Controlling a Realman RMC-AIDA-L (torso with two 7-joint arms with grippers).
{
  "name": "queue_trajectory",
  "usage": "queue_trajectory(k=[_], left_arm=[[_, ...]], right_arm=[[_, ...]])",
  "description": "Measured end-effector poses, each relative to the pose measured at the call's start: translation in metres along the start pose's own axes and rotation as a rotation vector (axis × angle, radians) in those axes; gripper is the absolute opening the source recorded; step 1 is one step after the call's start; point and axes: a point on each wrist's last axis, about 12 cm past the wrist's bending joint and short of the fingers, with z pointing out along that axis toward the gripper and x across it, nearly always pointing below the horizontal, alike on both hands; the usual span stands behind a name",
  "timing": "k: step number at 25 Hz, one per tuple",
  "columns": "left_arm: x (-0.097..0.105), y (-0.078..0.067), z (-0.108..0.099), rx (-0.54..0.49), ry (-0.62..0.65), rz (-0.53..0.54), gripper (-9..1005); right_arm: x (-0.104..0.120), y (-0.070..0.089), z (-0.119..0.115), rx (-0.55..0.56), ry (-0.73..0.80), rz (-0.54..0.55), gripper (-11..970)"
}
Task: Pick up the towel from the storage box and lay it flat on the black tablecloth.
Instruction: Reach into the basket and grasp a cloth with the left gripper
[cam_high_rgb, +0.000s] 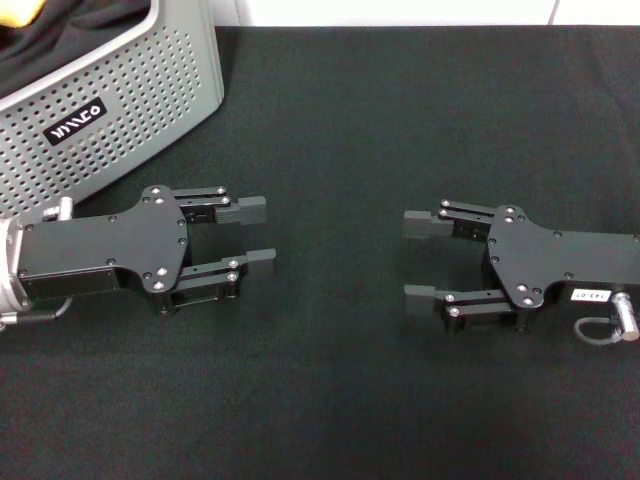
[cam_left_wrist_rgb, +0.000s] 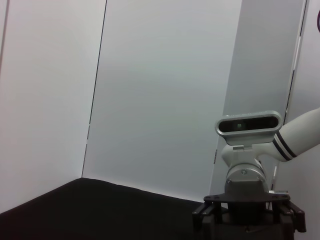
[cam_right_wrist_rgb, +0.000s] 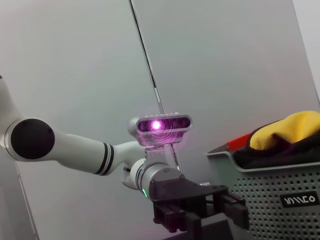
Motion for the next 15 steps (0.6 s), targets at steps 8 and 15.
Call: queue_trajectory(k=[8, 15], left_arm=[[-0.022, 0.005, 0.012, -0.003, -0.012, 0.006, 557], [-0.117, 0.024, 0.007, -0.252, 0.067, 0.093, 552]], right_arm=[[0.004, -0.005, -0.003, 0.059, 0.019, 0.0, 840], [0.013, -0.009, -0.007, 0.136, 0.049, -0.004, 840]])
